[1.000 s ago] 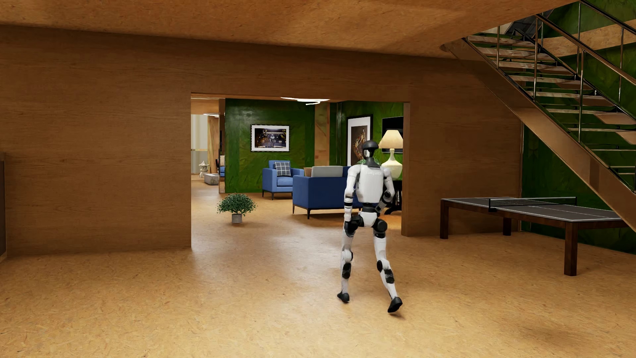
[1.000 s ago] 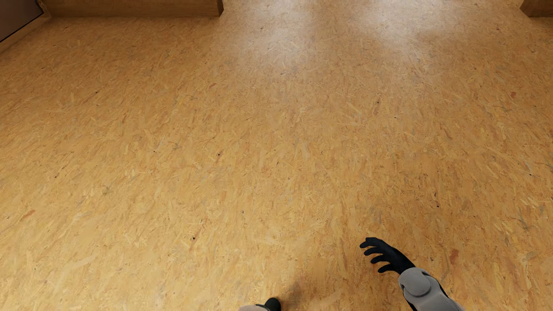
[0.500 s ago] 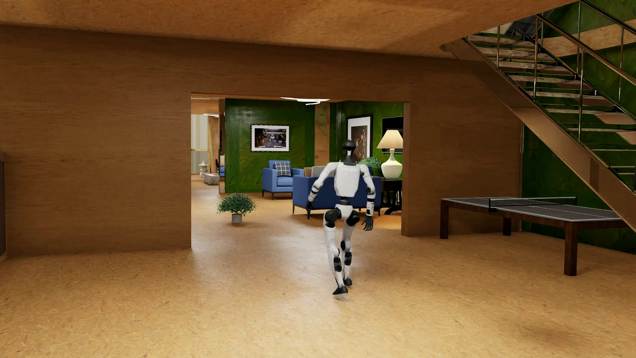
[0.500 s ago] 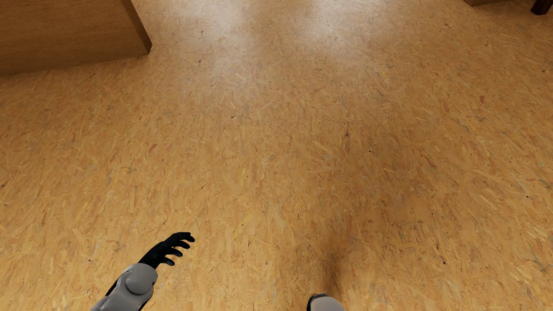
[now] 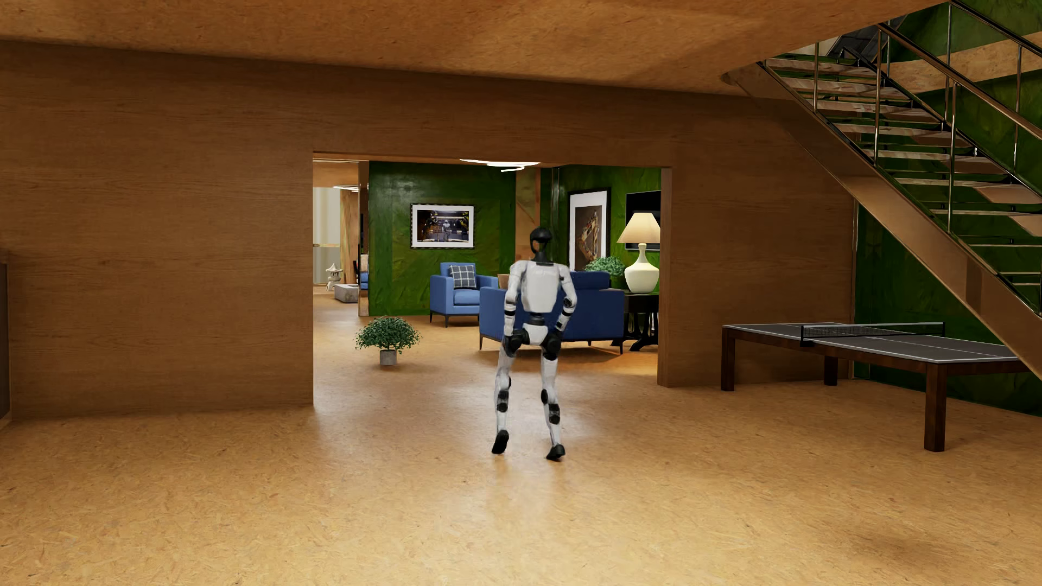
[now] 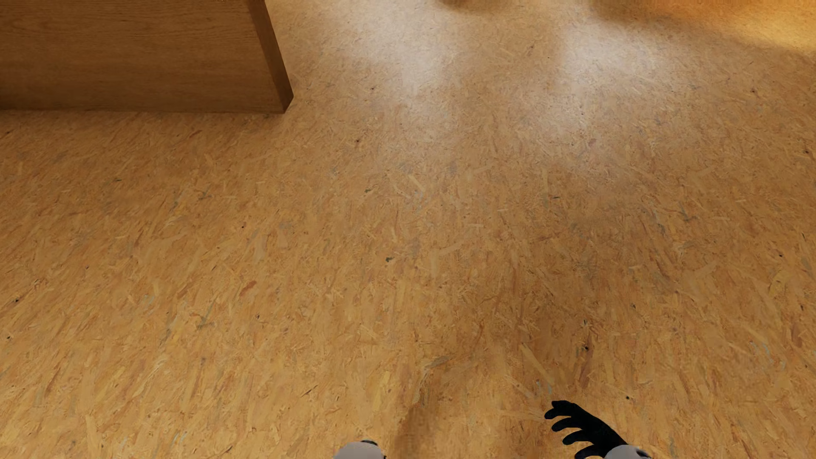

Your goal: Walk towards the plant

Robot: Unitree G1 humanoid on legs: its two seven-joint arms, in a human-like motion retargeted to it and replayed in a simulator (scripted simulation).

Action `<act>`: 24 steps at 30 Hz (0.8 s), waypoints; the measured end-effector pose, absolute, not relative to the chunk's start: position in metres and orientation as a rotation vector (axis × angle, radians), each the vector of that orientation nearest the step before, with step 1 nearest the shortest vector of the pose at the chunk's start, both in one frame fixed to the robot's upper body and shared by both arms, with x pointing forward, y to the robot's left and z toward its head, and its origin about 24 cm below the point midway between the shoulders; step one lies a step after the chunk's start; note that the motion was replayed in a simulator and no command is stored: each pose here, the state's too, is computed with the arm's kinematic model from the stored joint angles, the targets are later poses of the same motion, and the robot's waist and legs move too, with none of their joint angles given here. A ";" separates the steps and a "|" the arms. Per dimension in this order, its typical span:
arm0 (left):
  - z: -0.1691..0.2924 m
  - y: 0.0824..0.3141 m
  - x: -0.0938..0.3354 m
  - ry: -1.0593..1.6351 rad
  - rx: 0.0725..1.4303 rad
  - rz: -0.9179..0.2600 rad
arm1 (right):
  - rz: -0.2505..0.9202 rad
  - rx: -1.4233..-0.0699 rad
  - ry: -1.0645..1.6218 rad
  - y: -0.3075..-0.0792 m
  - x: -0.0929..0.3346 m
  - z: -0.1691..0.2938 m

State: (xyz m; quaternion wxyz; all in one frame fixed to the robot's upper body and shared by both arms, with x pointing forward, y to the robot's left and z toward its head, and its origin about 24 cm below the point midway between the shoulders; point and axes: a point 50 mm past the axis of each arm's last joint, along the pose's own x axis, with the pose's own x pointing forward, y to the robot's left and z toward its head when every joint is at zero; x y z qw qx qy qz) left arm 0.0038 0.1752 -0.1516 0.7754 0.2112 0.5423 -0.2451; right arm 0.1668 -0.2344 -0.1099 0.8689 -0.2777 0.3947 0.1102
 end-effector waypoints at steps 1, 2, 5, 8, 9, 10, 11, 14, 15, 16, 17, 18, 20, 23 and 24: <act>-0.153 0.172 -0.005 1.196 0.452 -0.551 | 0.209 -0.581 0.778 -0.236 0.181 -0.101; -0.154 0.169 -0.012 1.216 0.451 -0.567 | 0.193 -0.580 0.741 -0.238 0.192 -0.094; -0.158 0.167 -0.015 1.238 0.474 -0.601 | 0.173 -0.564 0.705 -0.236 0.204 -0.088; -0.157 0.176 0.016 1.171 0.511 -0.570 | 0.205 -0.534 0.780 -0.225 0.183 -0.105; -0.159 0.185 0.035 1.160 0.550 -0.538 | 0.232 -0.540 0.868 -0.222 0.165 -0.121; -0.157 0.192 0.055 1.123 0.581 -0.516 | 0.280 -0.558 0.964 -0.218 0.140 -0.136; -0.152 0.197 0.081 1.065 0.596 -0.478 | 0.323 -0.580 1.034 -0.215 0.122 -0.146; -0.127 0.219 0.142 0.902 0.592 -0.326 | 0.365 -0.580 1.169 -0.215 0.075 -0.159; -0.115 0.224 0.159 0.839 0.592 -0.290 | 0.348 -0.565 1.210 -0.220 0.060 -0.161; -0.102 0.229 0.175 0.771 0.597 -0.262 | 0.338 -0.553 1.245 -0.223 0.045 -0.162; -0.087 0.234 0.191 0.697 0.605 -0.238 | 0.335 -0.544 1.271 -0.225 0.032 -0.162; -0.072 0.236 0.205 0.626 0.614 -0.224 | 0.342 -0.548 1.296 -0.227 0.021 -0.162; -0.050 0.234 0.225 0.522 0.624 -0.216 | 0.375 -0.574 1.346 -0.231 0.004 -0.162; -0.048 0.226 0.231 0.500 0.620 -0.235 | 0.406 -0.602 1.389 -0.232 -0.005 -0.164; -0.055 0.223 0.226 0.528 0.614 -0.249 | 0.415 -0.608 1.394 -0.232 -0.005 -0.165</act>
